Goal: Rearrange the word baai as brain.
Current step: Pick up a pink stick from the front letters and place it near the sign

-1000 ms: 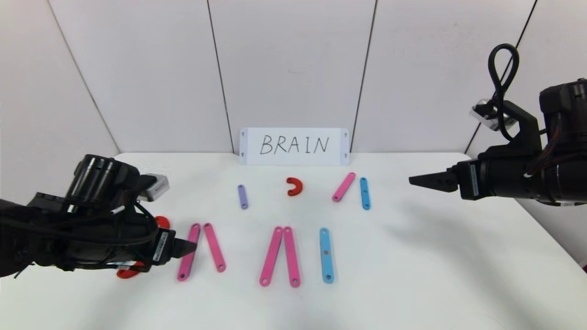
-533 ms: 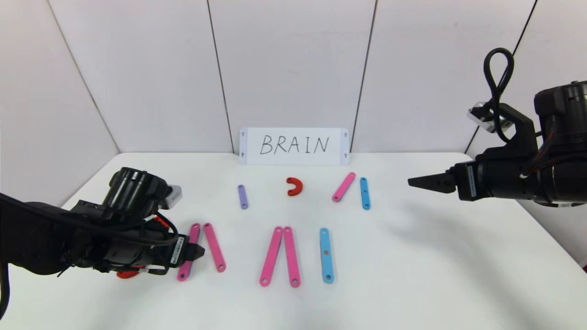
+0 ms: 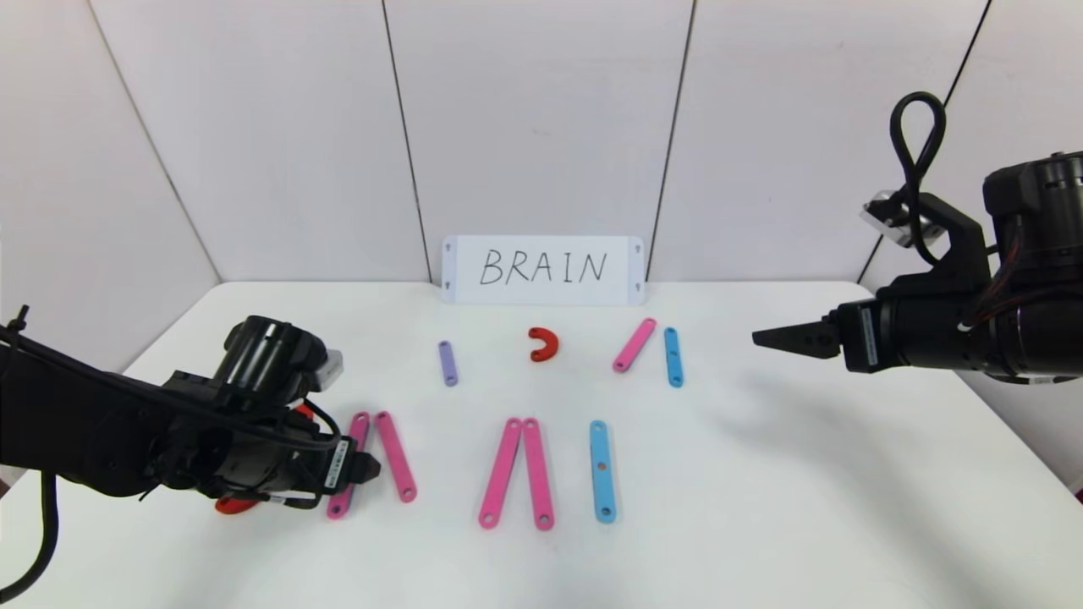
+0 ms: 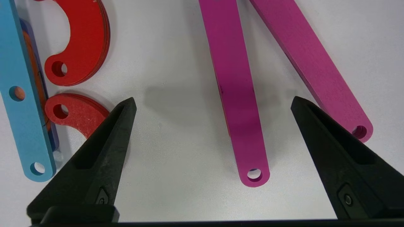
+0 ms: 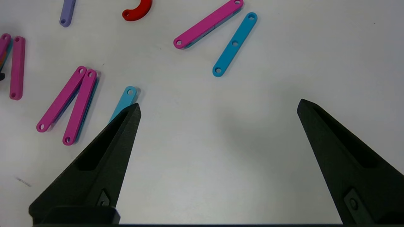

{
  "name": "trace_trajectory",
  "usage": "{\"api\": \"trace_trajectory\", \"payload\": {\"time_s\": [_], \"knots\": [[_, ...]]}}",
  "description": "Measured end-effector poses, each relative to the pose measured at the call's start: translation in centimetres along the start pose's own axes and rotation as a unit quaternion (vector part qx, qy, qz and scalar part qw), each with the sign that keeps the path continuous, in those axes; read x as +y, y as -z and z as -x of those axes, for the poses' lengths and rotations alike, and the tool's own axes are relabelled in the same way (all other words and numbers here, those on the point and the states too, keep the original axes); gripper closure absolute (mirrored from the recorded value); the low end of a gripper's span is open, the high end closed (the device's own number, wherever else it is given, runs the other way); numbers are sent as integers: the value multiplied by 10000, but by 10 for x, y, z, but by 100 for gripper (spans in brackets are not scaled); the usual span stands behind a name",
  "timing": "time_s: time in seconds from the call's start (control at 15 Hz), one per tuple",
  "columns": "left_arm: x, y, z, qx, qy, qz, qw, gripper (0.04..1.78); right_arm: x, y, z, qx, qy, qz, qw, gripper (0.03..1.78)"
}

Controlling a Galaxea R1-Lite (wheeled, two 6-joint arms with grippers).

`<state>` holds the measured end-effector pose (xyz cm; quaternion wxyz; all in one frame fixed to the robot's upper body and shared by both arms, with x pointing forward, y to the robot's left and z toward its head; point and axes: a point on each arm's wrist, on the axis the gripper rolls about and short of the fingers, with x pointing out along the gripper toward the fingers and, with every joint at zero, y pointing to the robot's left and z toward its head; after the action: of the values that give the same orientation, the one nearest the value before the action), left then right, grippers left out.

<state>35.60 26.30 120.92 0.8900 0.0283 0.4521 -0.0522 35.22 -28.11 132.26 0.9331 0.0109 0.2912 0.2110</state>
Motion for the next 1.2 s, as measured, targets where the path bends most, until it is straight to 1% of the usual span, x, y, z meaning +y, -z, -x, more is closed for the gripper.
{"api": "trace_trajectory", "payload": {"time_s": [0.13,0.27,0.47,0.53,0.6,0.67,0.93,1.2], "knots": [[0,0,-3,34,-4,0,10000,30,0,0,0,6,-2,-2,10000,8],[-1,-1,-5,7,0,3,10000,55,0,0,0,8,-2,-2,10000,8],[-1,-1,-8,10,4,4,10000,113,0,1,-1,25,0,-4,10000,8],[-1,-1,-8,21,1,3,10000,129,0,1,-1,29,-2,-5,10000,8],[-1,-1,-8,23,0,-2,10000,142,0,1,-2,32,-2,-4,10000,8],[-1,-1,-8,17,-5,0,10000,150,-1,1,-2,36,-2,-5,10000,8],[-1,-1,-7,15,-6,-1,10000,152,0,1,-3,51,-10,-1,10000,8],[2,-16,1,-267,5,33,9996,152,1,1,-3,57,-21,7,10000,8]]}}
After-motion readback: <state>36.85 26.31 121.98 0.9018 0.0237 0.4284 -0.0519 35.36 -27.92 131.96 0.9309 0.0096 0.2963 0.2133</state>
